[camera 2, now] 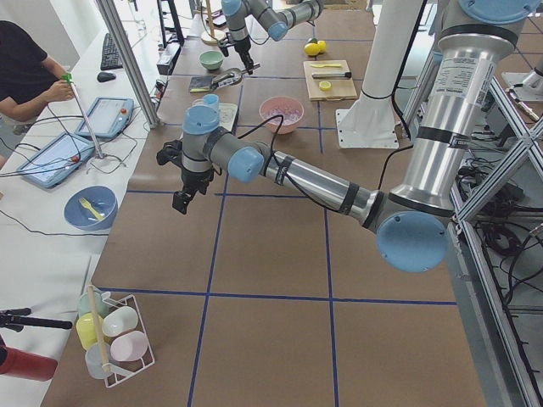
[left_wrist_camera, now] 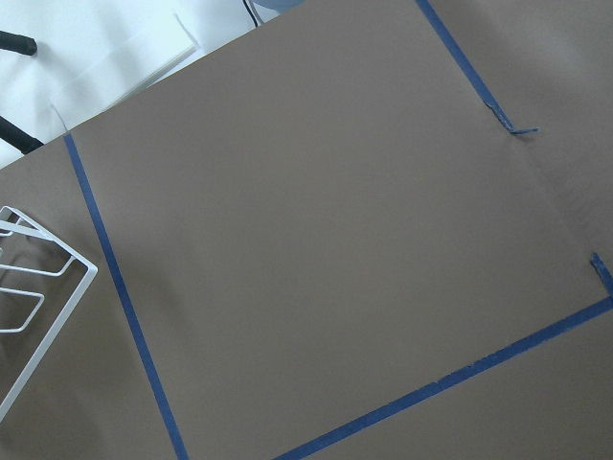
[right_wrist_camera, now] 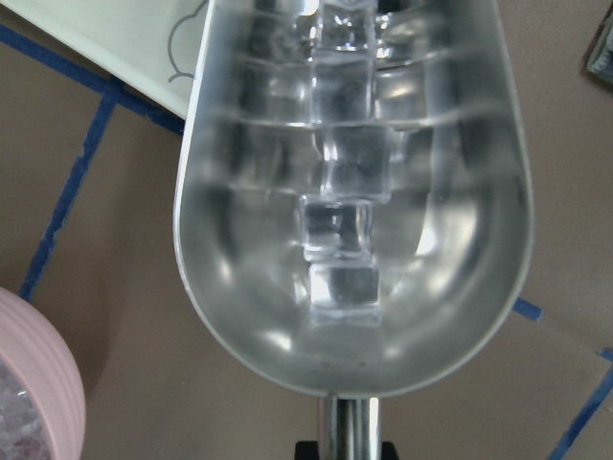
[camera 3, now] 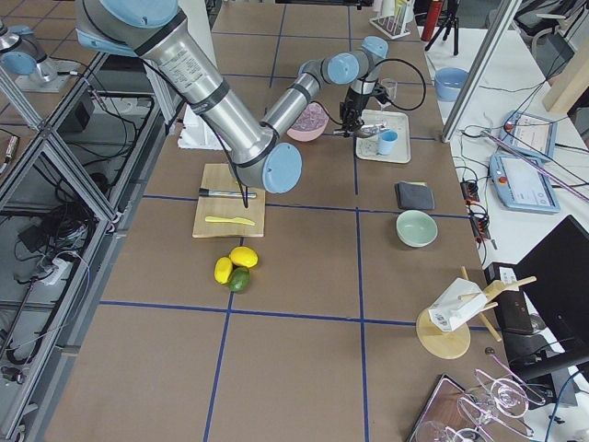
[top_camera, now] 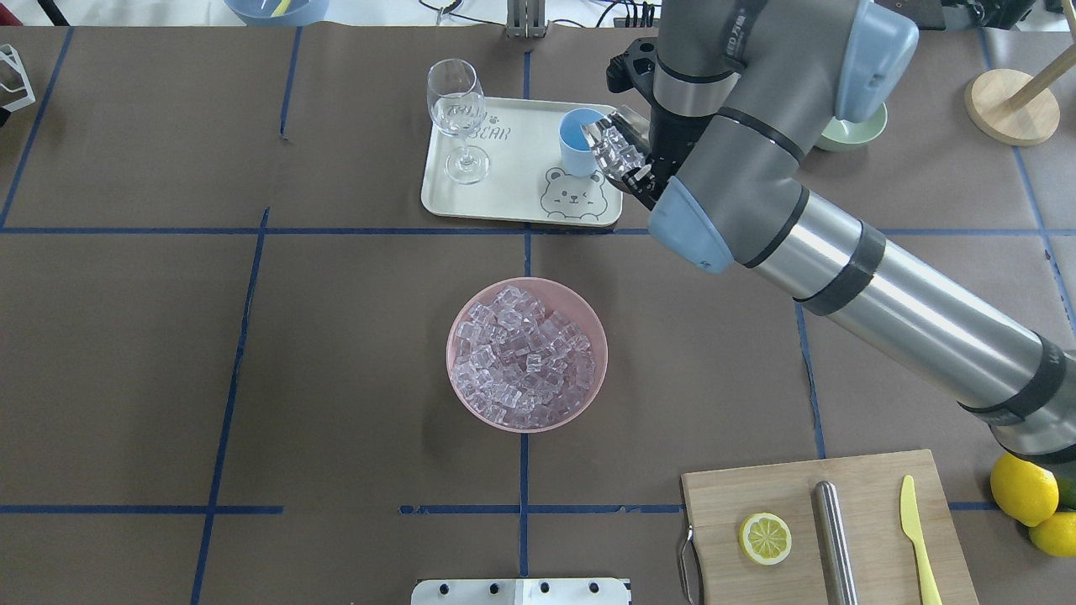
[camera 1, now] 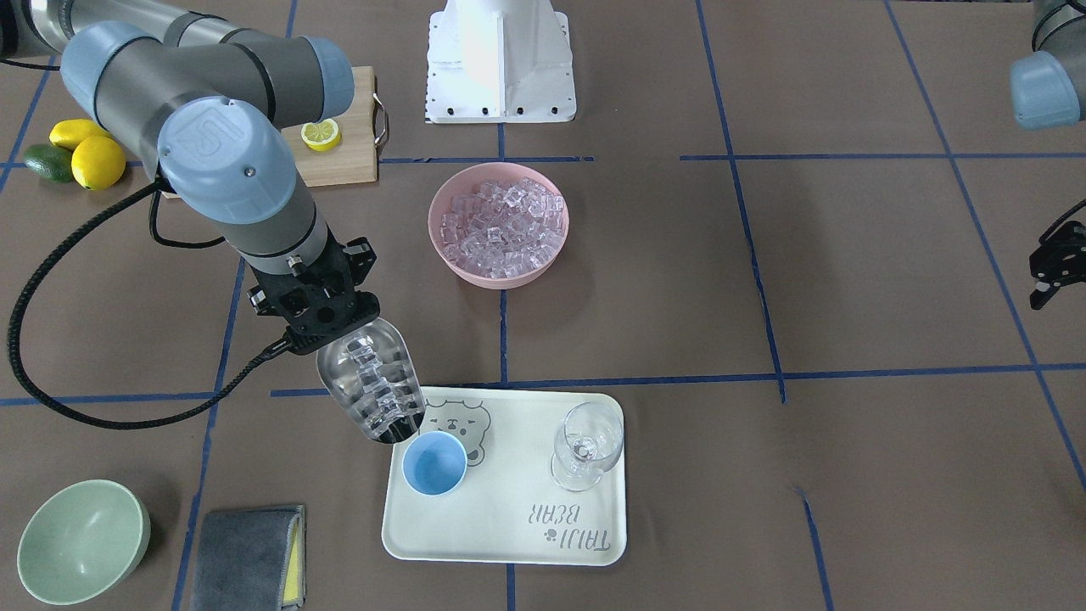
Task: Put ice in cup with scoop
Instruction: 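Tilt the scoop over the blue cup to pour the ice in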
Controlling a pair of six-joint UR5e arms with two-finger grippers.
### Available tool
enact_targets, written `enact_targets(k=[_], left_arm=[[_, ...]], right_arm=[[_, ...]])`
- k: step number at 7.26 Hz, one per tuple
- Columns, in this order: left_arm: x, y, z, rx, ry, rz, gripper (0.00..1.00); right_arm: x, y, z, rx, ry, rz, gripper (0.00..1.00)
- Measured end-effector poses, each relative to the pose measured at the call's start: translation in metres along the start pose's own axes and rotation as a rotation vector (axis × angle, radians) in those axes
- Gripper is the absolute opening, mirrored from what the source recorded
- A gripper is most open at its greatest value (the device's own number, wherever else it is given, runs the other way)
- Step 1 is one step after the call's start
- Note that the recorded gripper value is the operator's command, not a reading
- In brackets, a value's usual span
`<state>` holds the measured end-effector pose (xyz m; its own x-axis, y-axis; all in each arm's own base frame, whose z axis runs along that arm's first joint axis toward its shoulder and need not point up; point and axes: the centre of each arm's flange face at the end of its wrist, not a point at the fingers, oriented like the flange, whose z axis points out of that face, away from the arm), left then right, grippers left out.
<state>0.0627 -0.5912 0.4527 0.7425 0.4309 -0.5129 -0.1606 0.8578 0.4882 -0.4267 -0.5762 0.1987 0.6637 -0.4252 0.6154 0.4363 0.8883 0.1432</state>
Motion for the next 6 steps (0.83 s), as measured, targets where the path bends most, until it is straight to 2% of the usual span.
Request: enact_targets(k=[3,6], left_arm=[[-0.002,0.001,0.002,-0.005,-0.002,0.0,1.0],[-0.003,0.001,0.003,-0.006,-0.002,0.0,1.0]], right_arm=[[-0.031,-0.04,-0.016,-0.127,0.024,0.09,0.0],[-0.035,-0.043,-0.019,-0.191,0.019,0.138,0.0]])
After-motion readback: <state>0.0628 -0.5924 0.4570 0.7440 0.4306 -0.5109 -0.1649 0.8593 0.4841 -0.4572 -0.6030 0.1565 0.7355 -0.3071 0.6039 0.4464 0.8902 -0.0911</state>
